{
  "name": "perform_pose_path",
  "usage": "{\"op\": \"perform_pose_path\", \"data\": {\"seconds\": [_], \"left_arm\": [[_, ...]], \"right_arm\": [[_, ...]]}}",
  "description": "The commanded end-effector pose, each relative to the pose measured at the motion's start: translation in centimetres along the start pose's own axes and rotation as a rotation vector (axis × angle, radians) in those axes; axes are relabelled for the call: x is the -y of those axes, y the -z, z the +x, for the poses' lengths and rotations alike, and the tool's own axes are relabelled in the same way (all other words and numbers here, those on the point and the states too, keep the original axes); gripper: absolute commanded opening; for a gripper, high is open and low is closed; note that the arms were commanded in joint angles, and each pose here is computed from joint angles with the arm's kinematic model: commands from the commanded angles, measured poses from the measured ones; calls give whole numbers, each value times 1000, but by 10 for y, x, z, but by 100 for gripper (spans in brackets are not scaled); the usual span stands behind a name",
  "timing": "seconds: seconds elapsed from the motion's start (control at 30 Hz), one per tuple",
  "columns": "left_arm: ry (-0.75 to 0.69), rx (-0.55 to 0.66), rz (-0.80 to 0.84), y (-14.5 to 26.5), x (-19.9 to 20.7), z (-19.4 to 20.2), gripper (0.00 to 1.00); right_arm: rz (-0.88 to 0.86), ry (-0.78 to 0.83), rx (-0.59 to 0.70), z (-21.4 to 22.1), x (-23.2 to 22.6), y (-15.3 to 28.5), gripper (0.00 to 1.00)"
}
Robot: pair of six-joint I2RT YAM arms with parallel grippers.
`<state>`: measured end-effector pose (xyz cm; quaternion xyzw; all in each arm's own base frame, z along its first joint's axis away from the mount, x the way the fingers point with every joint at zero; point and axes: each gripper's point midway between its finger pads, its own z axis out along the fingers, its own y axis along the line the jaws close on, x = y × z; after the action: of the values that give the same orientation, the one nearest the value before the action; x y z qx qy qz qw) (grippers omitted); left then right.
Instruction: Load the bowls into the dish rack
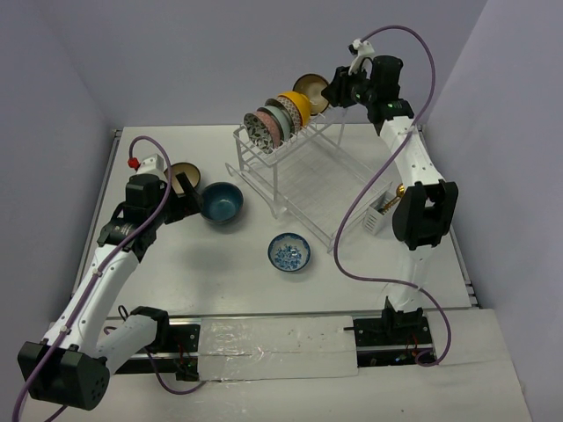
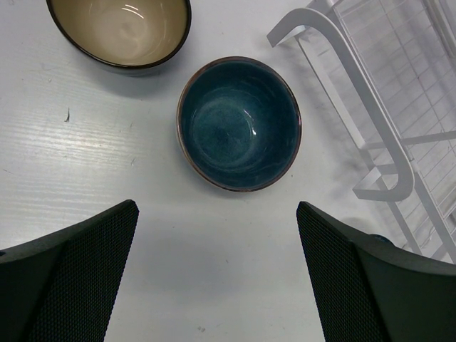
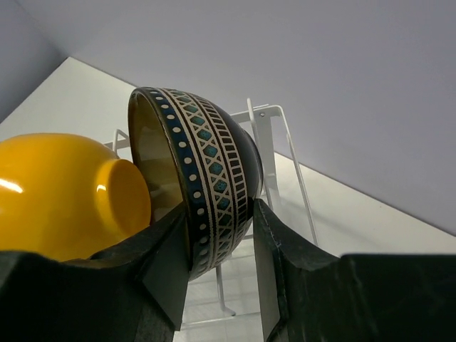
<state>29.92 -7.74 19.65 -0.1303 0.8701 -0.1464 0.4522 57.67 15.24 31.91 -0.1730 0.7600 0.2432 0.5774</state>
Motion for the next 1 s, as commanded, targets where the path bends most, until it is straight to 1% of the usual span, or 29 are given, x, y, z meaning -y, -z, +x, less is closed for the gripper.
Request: {"op": "perform_pose_path", "data": {"seconds": [0.0,0.07,0.17,0.33,0.43,0.57,0.7,0.8,0.97], "left_arm": [[-11,34,33,1,6,-9,98],[-11,36,36,1,7,-10,98],[-11,34,35,1,6,-9,98],[-11,34,37,1,6,-9,98],[-10,40,37,2,6,-11,98],[-10,42,34,3,6,-11,98],[-10,42,34,3,6,-11,98],[-10,43,33,3,6,-11,98],[-9,43,32,4,5,-11,98]], "right_arm": [[-168,71,75,-37,-61,22,44],[-169,114,83,-41,-64,25,43],[-158,134,77,-40,-69,27,43],[-139,129,100,-47,-71,27,40],[-124,129,118,-53,-72,26,35],[-59,147,139,-60,-71,25,26],[-16,171,187,-72,-74,29,21],[18,180,219,-82,-76,33,19],[79,230,254,-94,-84,37,20]]}}
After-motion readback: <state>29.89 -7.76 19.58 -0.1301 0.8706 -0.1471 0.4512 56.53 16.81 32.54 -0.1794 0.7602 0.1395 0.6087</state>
